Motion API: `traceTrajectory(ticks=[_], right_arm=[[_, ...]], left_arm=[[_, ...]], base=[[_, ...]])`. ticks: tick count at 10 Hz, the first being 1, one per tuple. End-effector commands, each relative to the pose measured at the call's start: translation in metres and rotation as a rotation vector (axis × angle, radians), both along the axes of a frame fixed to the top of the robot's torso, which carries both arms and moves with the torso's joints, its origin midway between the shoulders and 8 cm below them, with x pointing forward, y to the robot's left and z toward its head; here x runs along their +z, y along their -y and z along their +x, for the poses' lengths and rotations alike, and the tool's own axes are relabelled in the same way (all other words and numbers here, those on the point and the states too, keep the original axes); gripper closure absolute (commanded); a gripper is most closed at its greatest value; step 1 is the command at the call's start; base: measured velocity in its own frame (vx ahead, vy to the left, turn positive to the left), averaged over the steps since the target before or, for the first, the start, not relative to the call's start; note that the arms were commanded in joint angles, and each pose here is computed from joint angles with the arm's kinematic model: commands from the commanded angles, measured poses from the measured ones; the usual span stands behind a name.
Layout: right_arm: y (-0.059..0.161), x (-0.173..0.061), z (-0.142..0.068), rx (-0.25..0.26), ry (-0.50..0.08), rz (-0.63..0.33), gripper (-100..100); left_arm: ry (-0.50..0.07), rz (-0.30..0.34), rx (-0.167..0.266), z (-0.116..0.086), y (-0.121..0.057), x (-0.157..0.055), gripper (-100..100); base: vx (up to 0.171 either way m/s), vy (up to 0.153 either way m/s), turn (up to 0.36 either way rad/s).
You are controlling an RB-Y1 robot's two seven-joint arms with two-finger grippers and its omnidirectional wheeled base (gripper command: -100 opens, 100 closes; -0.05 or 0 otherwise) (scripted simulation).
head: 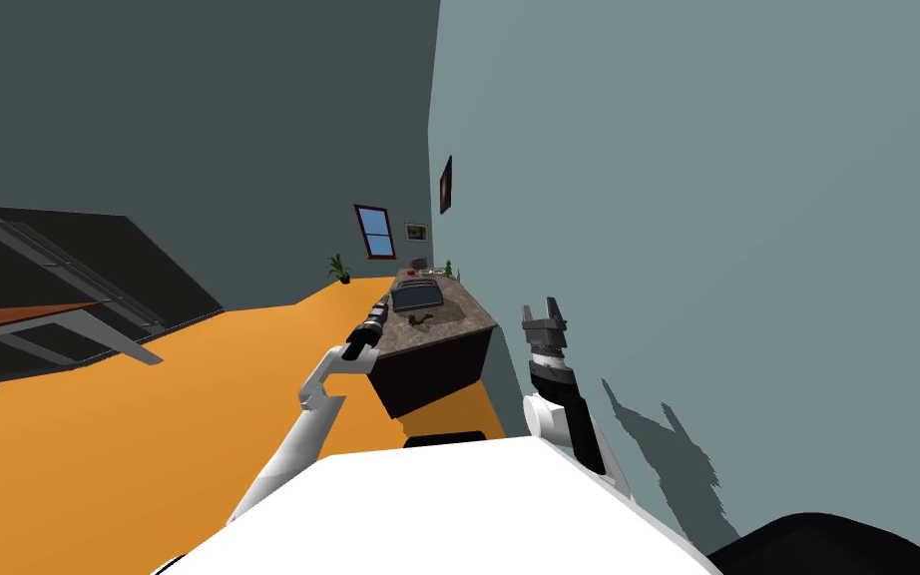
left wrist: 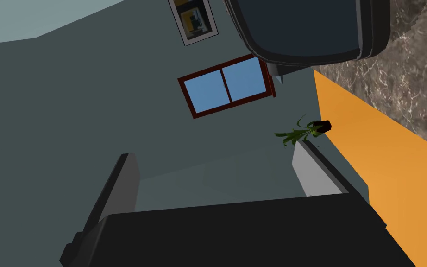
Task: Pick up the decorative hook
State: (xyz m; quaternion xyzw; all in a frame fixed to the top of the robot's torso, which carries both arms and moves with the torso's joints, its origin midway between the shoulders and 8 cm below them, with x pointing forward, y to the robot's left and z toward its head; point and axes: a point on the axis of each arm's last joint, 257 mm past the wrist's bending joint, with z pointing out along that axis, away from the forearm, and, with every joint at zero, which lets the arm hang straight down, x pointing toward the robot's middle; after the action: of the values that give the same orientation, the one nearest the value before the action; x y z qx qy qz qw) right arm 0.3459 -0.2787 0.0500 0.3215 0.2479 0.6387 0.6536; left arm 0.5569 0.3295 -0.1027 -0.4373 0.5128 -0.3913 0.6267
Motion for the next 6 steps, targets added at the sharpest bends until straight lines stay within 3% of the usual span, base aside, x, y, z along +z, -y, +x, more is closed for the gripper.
traceTrajectory(ticks=[1, 6], right_arm=[[0.0, 0.0, 0.0, 0.0, 0.0, 0.0, 0], [0.0, 0.0, 0.0, 0.0, 0.0, 0.0, 0]], left_arm=[[-0.018, -0.006, 0.011, 0.002, -0.003, -0.003, -100], [-0.139, -0.085, 0.1, 0.024, -0.034, -0.031, -100]], base=[[-0.013, -0.004, 0.004], [-0.024, -0.012, -0.061]])
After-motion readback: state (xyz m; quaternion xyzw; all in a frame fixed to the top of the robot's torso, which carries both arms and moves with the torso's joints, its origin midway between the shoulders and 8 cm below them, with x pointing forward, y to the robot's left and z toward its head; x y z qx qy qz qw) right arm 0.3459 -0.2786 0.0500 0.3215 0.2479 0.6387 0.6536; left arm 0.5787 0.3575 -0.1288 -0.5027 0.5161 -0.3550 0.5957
